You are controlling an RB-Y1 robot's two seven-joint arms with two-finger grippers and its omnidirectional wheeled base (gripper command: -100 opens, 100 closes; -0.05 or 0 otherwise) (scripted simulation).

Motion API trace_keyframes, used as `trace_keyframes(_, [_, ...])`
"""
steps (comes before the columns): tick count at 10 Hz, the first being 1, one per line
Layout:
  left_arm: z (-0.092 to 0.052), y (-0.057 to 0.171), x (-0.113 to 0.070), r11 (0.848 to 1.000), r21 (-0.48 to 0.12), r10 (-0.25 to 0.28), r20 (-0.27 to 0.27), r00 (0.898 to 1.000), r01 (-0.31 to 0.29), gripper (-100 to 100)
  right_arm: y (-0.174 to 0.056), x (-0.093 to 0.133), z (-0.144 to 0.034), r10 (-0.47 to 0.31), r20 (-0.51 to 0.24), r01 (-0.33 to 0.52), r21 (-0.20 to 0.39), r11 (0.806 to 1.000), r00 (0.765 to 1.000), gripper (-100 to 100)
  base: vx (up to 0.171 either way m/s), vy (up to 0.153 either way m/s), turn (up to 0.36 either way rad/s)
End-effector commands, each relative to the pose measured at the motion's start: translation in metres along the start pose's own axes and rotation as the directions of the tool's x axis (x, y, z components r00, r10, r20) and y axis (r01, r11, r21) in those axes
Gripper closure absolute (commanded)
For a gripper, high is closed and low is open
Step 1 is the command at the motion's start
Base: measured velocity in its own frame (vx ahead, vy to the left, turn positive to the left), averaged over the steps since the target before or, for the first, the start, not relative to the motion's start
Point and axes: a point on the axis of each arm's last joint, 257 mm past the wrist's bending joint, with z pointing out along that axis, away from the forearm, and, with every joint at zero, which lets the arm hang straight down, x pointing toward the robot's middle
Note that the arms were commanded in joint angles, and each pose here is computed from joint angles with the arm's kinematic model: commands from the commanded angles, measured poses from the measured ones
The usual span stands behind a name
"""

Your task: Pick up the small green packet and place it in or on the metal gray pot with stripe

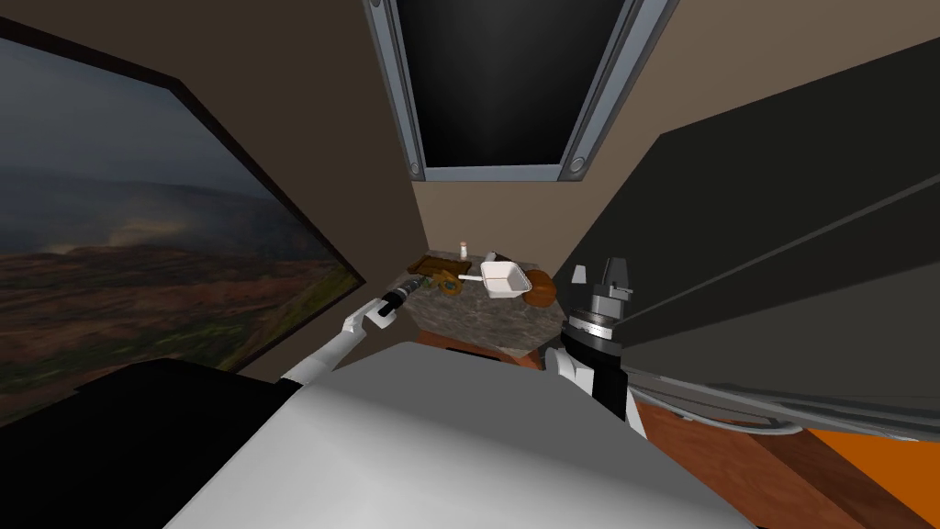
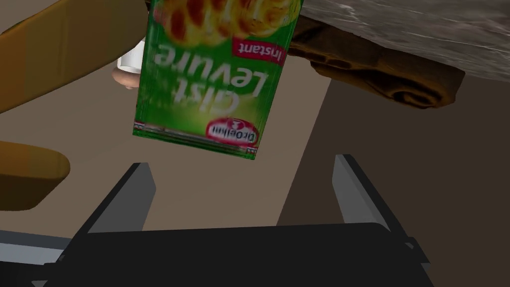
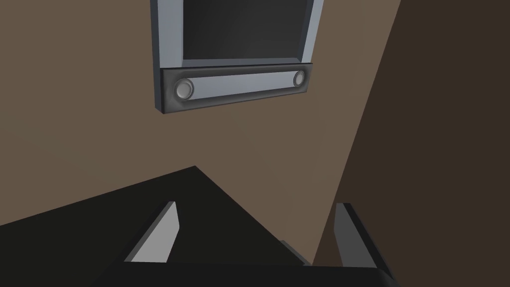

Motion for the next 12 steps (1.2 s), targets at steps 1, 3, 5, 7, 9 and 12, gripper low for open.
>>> trace_keyframes(1, [0.001, 0.005, -0.003, 1.0, -0.025, -0.003, 0.002, 1.0, 0.003, -100, 0.0, 0.0, 0.0, 0.0, 0.0, 0.0, 0.0, 1.0, 1.0, 0, -0.056, 0.024, -0.016])
trace_keyframes(3, [0.009, 0.023, -0.019, 0.996, -0.087, -0.015, 0.018, 1.0, 0.016, -100, 0.0, 0.0, 0.0, 0.0, 0.0, 0.0, 0.0, 1.0, 1.0, 0, -0.043, 0.023, -0.039])
trace_keyframes(5, [0.012, 0.037, -0.027, 0.99, -0.136, -0.024, 0.024, 0.999, 0.027, -100, 0.0, 0.0, 0.0, 0.0, 0.0, 0.0, 0.0, 1.0, 1.0, 0, -0.038, 0.016, -0.041])
trace_keyframes(7, [0.016, 0.047, -0.037, 0.984, -0.174, -0.035, 0.034, 0.999, 0.04, -100, 0.0, 0.0, 0.0, 0.0, 0.0, 0.0, 0.0, 1.0, 1.0, 0, -0.033, 0.009, -0.032])
trace_keyframes(9, [0.019, 0.06, -0.046, 0.973, -0.223, -0.049, 0.042, 0.998, 0.057, -100, 0.0, 0.0, 0.0, 0.0, 0.0, 0.0, 0.0, 1.0, 1.0, 0, -0.032, 0.011, -0.039])
trace_keyframes(12, [0.021, 0.076, -0.055, 0.957, -0.28, -0.066, 0.049, 0.997, 0.077, -100, 0.0, 0.0, 0.0, 0.0, 0.0, 0.0, 0.0, 1.0, 1.0, 0, -0.032, 0.011, -0.041])
